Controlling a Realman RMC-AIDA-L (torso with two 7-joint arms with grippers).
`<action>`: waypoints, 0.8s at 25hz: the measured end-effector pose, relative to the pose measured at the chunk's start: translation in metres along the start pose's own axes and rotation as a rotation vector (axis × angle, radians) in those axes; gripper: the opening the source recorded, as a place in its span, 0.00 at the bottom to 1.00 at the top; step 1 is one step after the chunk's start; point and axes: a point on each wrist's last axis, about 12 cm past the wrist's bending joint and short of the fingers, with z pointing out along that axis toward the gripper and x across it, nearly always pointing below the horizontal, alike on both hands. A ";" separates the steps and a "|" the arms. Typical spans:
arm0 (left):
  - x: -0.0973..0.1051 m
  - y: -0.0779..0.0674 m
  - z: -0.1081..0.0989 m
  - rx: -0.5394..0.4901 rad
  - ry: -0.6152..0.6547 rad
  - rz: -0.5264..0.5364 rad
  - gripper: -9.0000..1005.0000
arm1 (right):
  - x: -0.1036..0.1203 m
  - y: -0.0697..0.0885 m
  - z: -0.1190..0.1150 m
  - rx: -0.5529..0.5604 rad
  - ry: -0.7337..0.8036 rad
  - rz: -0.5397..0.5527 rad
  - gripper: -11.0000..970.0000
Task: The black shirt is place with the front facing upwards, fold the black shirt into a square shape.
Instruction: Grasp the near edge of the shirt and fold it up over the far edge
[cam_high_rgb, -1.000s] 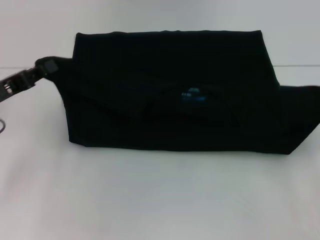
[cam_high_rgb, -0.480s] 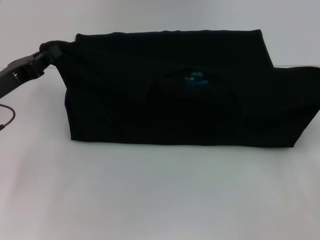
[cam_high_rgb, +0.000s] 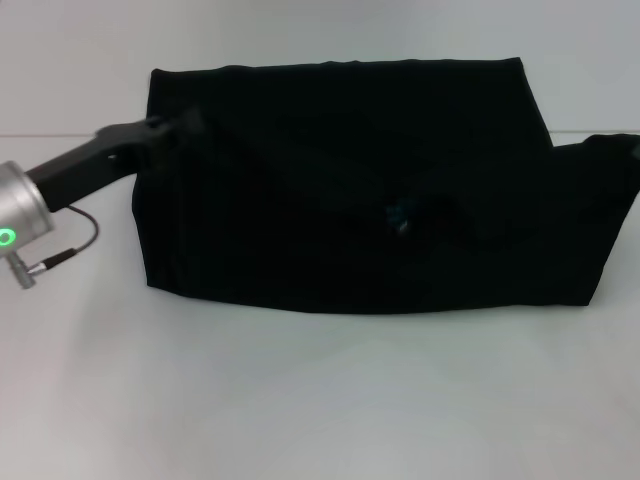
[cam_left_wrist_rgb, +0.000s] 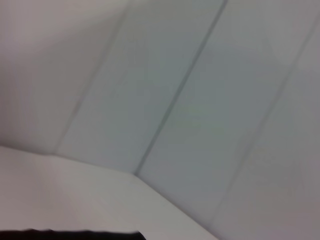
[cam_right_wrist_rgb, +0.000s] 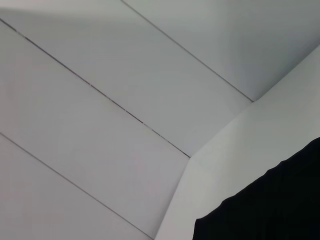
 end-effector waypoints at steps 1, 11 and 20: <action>0.000 -0.002 0.005 0.010 0.014 0.005 0.04 | 0.000 0.000 0.003 0.002 0.005 -0.008 0.08; 0.005 -0.009 0.051 -0.004 0.151 0.071 0.04 | 0.006 -0.003 0.038 0.071 0.027 -0.112 0.08; 0.006 0.004 0.072 -0.205 0.183 0.128 0.04 | 0.008 -0.009 0.057 0.163 -0.002 -0.215 0.08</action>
